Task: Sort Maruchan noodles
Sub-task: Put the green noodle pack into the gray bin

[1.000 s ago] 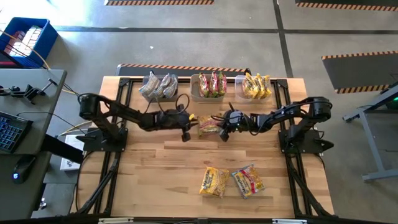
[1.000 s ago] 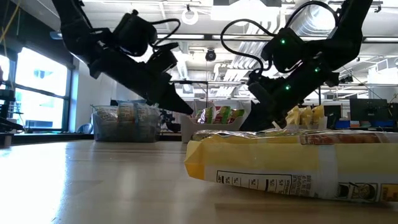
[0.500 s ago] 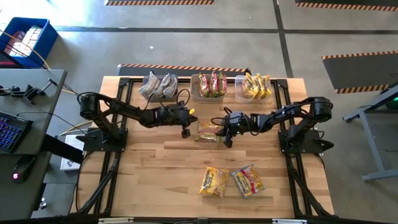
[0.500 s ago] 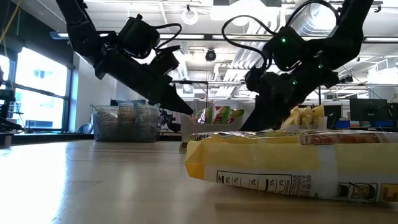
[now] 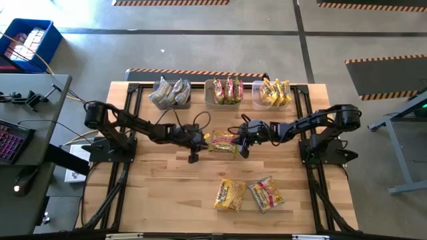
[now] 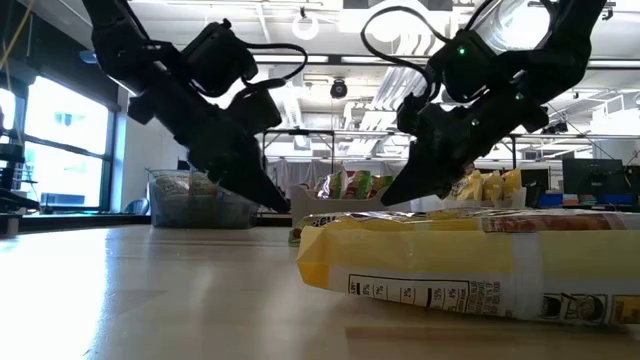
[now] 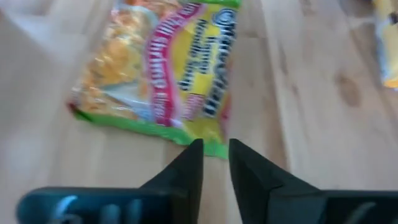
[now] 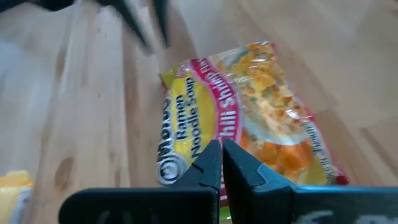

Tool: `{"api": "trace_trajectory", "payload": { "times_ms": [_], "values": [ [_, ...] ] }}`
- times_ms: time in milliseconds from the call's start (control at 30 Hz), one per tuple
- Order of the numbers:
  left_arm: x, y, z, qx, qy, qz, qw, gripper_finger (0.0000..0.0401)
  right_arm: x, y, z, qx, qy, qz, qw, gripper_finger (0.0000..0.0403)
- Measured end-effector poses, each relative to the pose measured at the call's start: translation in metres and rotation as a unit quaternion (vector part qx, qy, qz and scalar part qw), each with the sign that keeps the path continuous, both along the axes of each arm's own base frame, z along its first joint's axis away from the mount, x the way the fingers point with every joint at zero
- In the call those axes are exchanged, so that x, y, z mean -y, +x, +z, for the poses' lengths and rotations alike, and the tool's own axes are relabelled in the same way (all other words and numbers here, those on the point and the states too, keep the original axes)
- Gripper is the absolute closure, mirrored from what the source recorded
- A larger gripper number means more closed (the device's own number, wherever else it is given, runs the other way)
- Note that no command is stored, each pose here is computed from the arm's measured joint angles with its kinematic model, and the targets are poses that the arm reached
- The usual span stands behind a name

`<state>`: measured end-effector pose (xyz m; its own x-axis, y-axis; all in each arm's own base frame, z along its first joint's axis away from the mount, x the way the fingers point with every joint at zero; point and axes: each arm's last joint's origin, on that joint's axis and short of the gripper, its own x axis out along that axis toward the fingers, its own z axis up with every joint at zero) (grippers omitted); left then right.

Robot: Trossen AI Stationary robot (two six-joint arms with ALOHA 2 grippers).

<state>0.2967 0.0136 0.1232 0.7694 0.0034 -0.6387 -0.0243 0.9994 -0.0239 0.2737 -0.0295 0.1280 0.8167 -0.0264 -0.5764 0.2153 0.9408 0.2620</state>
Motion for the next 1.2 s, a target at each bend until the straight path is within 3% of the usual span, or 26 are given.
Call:
{"api": "trace_trajectory", "payload": {
  "times_ms": [367,600,800,1033,1200],
  "values": [
    [0.014,0.006,-0.011,0.008,-0.043,0.031,0.999,0.0248,0.001,0.0,0.001,0.003,-0.015,-0.012,1.0,0.0403],
    [0.014,0.022,-0.027,0.02,-0.054,0.028,0.998,0.0236,0.001,0.001,0.001,0.005,-0.015,-0.013,1.0,0.0403],
    [0.016,0.037,-0.024,0.031,-0.076,0.01,0.997,0.0283,0.001,0.001,0.001,0.006,-0.004,-0.014,1.0,0.0403],
    [0.012,0.043,-0.02,0.04,-0.091,0.009,0.995,0.039,-0.006,-0.006,0.02,0.019,0.011,-0.02,1.0,0.0403],
    [0.003,0.044,-0.018,0.049,-0.133,0.008,0.99,0.0398,-0.021,-0.021,0.039,0.007,-0.038,-0.07,0.997,0.0403]
  ]
}}
